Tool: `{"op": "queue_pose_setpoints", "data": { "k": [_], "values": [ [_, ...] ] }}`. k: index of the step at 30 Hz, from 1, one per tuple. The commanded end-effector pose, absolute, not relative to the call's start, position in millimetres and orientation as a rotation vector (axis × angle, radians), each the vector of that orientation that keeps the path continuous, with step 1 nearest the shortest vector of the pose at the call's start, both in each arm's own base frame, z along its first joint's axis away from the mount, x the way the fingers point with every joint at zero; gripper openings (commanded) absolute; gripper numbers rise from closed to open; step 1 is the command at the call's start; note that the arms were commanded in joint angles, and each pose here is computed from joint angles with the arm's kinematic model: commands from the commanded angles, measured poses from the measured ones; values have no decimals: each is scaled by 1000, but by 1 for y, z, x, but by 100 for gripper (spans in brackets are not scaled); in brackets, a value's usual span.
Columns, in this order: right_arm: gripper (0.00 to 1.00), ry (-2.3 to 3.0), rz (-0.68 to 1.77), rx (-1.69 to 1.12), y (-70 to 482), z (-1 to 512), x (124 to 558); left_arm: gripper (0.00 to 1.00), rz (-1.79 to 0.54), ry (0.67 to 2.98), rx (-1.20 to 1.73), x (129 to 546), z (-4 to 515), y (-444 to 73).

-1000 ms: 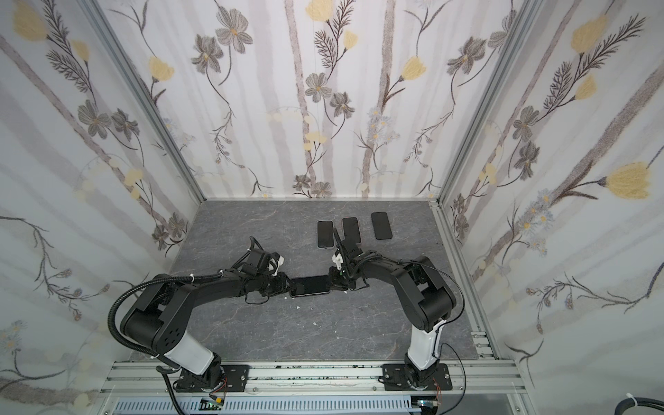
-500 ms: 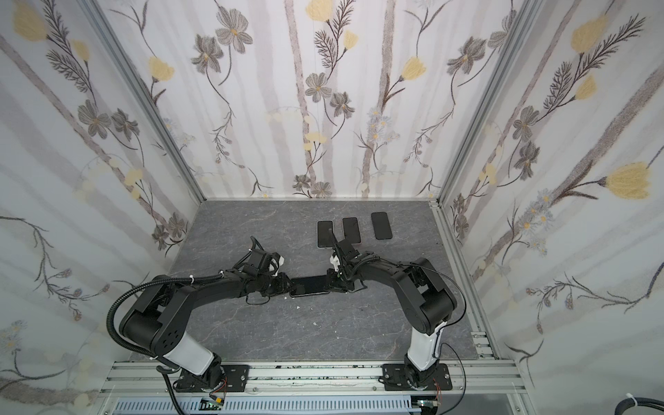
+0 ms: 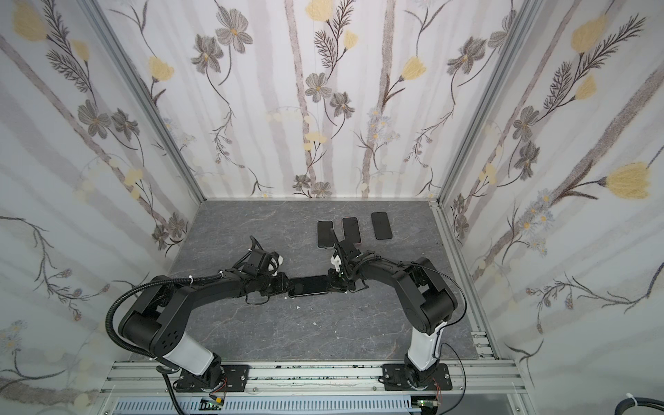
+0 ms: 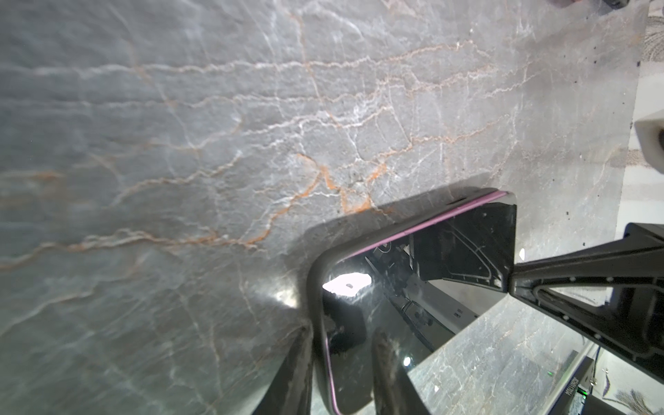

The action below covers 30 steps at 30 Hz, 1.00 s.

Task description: Put the phone into the phone case

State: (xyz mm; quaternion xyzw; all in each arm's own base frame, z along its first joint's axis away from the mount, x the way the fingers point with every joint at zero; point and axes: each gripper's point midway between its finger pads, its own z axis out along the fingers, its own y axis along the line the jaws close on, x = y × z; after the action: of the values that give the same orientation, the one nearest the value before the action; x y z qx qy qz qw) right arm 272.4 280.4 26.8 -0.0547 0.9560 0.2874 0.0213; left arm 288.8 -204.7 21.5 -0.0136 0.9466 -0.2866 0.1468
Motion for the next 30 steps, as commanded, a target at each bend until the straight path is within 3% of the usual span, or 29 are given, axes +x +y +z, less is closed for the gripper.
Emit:
{"op": "queue_pose_setpoints", "data": {
  "k": [1,16,30],
  "values": [
    [6,3006,819,-172,275,8,267,30,-711,2806,-64,277,4,-190],
    [4,3104,573,-96,244,-31,254,27,-694,2817,-74,274,0,-187],
    [5,3108,472,-93,238,-35,258,26,-684,2823,-77,272,-2,-185]
  ]
}}
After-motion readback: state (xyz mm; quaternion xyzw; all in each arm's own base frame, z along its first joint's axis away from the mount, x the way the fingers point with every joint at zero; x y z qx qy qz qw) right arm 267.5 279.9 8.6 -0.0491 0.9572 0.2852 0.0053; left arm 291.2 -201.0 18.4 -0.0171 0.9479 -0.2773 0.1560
